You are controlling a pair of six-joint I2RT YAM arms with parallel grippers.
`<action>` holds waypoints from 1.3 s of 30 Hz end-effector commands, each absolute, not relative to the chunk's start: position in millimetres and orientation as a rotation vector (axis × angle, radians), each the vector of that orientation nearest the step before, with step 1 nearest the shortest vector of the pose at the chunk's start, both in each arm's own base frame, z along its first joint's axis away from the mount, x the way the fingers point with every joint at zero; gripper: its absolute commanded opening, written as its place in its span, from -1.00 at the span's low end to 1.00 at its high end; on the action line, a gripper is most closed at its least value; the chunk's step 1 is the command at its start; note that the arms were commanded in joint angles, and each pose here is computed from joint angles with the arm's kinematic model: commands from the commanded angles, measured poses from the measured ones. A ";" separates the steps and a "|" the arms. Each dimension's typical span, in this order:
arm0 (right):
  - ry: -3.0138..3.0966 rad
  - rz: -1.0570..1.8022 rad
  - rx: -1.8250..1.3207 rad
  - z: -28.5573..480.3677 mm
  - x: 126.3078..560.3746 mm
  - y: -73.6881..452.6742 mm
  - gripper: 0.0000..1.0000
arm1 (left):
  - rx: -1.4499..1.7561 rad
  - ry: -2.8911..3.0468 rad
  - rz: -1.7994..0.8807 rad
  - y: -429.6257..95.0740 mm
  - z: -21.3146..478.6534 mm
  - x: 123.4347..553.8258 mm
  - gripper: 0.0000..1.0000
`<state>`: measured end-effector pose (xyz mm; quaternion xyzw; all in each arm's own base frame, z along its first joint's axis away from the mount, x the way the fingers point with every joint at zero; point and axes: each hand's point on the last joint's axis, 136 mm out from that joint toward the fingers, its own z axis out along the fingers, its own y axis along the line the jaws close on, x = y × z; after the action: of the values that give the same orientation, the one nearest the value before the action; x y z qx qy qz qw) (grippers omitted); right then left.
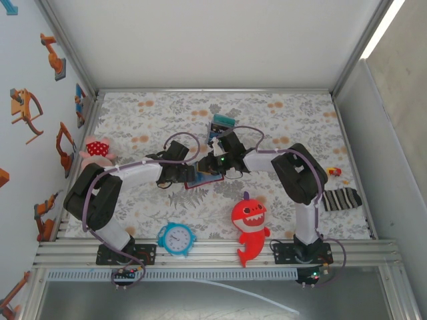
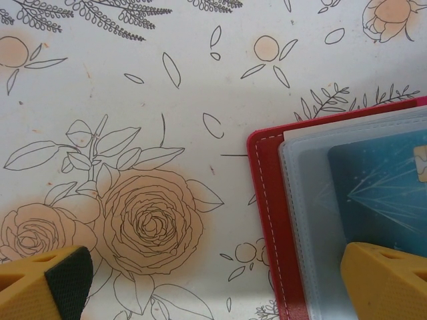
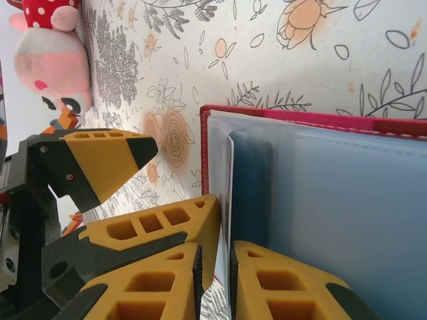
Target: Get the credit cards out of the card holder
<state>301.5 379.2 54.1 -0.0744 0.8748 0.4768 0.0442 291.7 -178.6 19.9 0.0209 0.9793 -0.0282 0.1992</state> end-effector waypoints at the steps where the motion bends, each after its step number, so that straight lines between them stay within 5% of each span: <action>1: 2.656 1.511 -0.251 52.1 298.0 386.4 -0.66 | 0.109 2.833 0.000 -167.2 0.7 270.7 0.94; 16: 2.687 1.401 -0.249 48.3 301.7 373.4 -0.93 | 0.103 2.828 0.005 -165.5 2.2 270.9 0.94; 39: 2.720 1.258 -0.199 44.1 310.4 338.8 -1.00 | 0.069 2.815 0.025 -157.6 7.0 276.2 0.94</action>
<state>310.1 351.6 43.0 -0.0688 0.8932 0.4404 0.0588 292.7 -178.0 20.1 0.0191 0.9792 -0.0290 0.2001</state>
